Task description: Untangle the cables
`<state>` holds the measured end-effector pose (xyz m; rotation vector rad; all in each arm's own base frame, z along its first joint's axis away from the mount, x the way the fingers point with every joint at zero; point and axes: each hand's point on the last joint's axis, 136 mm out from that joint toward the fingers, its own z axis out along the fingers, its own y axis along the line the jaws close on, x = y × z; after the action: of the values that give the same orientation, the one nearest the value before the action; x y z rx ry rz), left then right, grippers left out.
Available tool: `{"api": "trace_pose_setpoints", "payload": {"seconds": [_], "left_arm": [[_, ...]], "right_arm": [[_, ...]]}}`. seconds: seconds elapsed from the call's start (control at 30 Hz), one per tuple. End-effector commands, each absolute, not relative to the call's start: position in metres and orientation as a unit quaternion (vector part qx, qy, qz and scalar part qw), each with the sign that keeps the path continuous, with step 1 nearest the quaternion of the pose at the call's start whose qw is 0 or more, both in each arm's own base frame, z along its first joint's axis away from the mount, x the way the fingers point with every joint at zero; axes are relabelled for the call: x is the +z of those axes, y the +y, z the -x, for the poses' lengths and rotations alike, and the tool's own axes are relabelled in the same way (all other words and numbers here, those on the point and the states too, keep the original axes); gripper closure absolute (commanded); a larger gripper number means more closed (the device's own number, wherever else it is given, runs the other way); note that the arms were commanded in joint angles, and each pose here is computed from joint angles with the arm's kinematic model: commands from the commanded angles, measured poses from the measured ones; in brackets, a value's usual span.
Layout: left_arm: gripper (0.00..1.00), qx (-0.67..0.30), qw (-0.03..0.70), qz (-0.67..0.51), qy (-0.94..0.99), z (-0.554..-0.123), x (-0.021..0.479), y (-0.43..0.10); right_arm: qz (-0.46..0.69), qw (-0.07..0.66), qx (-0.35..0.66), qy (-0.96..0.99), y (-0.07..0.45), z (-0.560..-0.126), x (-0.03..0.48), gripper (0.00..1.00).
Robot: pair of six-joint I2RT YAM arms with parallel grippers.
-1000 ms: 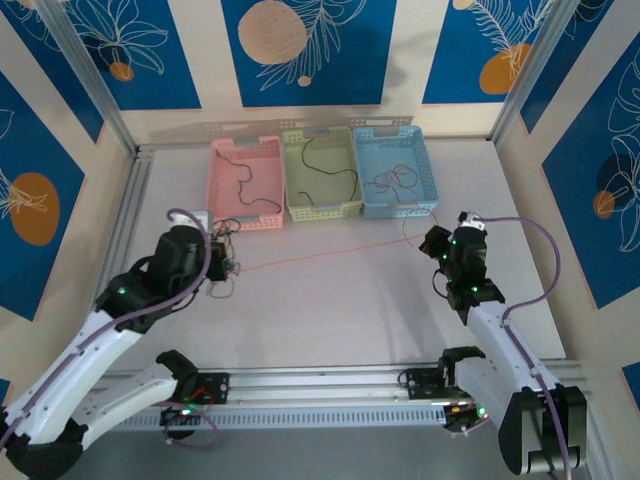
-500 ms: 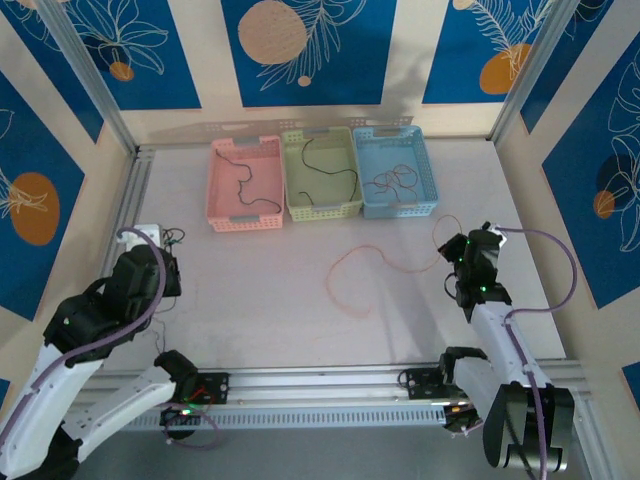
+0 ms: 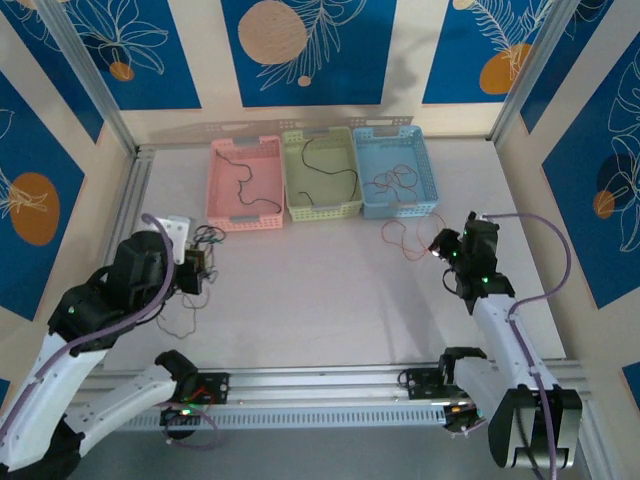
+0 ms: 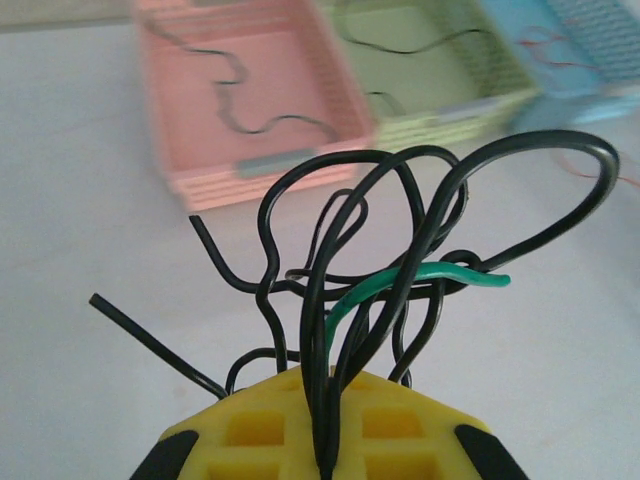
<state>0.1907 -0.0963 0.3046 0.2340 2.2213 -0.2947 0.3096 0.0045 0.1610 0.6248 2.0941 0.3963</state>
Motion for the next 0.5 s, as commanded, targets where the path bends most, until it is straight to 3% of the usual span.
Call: {"api": "trace_pose_setpoints", "payload": {"seconds": [0.0,0.13,0.47], "left_arm": [[1.00,-0.250,0.425,-0.171,0.853,-0.180,0.333,-0.149],[1.00,-0.248,0.410,-0.194,0.856,-0.184,0.328,-0.158],[1.00,-0.181,0.369,-0.200,0.889,-0.188,0.260,-0.144]], "right_arm": [[-0.193,0.424,0.161,0.870,0.023,-0.297,0.177,1.00],[-0.172,0.450,0.201,0.853,0.037,-0.302,0.218,1.00],[-0.110,0.561,0.247,0.783,0.063,-0.353,0.401,1.00]]}}
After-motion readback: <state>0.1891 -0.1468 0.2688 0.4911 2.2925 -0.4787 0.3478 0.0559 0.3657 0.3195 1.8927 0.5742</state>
